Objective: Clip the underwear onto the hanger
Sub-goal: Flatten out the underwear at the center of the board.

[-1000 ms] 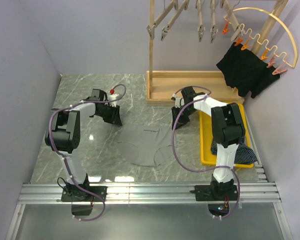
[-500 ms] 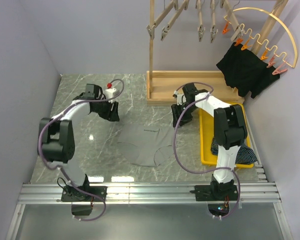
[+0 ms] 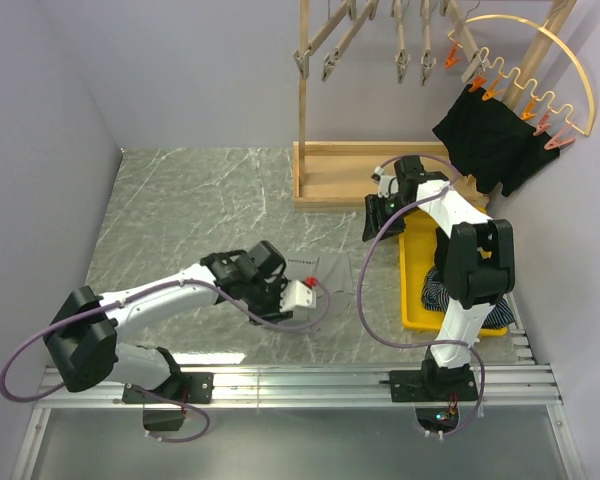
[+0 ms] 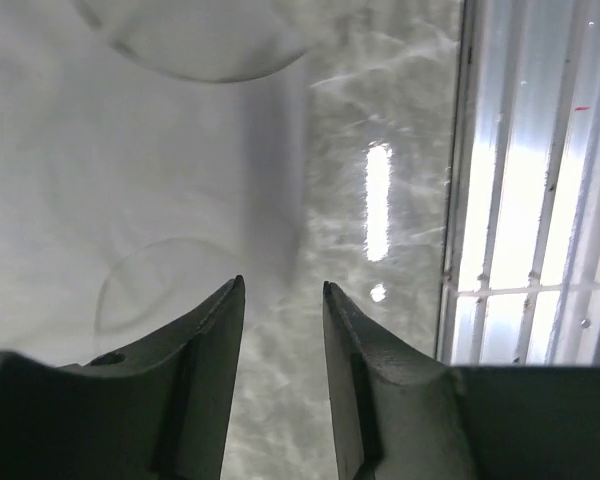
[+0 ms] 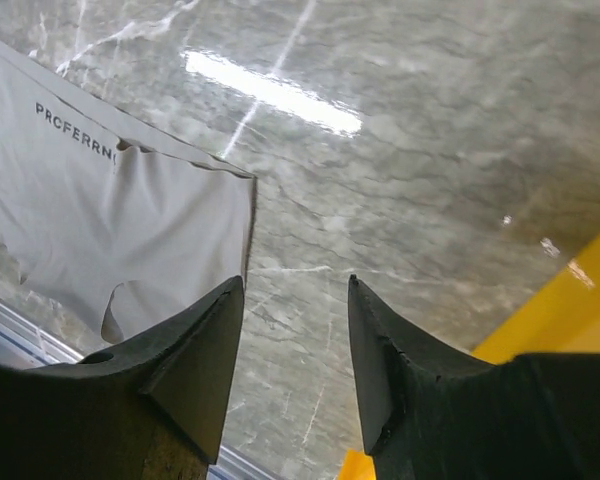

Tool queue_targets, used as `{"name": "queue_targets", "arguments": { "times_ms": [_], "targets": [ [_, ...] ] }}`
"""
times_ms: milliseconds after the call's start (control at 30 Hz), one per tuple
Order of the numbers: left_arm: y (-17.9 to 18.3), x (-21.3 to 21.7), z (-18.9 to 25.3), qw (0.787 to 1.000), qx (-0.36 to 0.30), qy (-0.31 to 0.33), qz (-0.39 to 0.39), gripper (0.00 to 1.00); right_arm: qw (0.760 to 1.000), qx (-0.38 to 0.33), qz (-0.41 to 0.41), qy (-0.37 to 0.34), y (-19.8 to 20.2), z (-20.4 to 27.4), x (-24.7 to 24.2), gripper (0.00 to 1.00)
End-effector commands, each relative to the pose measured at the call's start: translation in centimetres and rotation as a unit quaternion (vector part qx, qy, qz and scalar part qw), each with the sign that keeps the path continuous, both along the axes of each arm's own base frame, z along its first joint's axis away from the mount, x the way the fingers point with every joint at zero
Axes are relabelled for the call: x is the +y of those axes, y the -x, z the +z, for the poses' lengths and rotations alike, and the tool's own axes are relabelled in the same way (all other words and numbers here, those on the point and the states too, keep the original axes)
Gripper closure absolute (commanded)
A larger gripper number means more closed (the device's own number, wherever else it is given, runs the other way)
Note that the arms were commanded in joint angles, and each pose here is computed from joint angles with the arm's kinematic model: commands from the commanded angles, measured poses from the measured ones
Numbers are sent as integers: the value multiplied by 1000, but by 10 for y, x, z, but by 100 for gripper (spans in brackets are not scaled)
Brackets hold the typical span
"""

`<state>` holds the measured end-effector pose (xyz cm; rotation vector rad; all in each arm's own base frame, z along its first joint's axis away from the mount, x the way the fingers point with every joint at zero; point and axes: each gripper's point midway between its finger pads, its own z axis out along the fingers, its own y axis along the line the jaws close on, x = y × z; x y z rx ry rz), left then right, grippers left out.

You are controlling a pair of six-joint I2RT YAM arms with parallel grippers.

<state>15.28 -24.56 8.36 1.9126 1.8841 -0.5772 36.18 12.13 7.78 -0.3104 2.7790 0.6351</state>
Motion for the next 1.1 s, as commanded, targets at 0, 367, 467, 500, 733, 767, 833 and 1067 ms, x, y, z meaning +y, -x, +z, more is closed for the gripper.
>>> {"name": "queue_targets", "arguments": {
  "times_ms": [0, 367, 467, 500, 733, 767, 833, 1067],
  "targets": [
    [3, -13, -7, 1000, -28, -12, 4, 58, 1000, -4, -10, -18, 5, 16, -3, 47],
    [32, -51, -40, 999, -26, -43, 12, 61, 999, 28, -13, -31, 18, 5, -7, 48],
    [29, -53, -49, 998, -23, -54, 22, 61, 999, 26, -15, -31, 17, 7, -8, 48],
    [26, -54, -50, 998, -27, -56, 24, 61, 999, 26, -15, -31, 17, 7, -8, 49],
    [17, -51, -61, 996, -53, -69, 22, 65, 999, 23, -21, -29, 18, 9, -15, 49],
    [18, -51, -61, 996, -51, -70, 21, 66, 999, 22, -22, -30, 18, 9, -16, 49],
    [20, -53, -56, 997, -46, -64, 19, 66, 999, 21, -21, -30, 19, 10, -17, 49],
    [19, -50, -57, 996, -50, -70, 12, 67, 999, 27, -18, -38, 20, 8, -15, 50]
  ]
}}
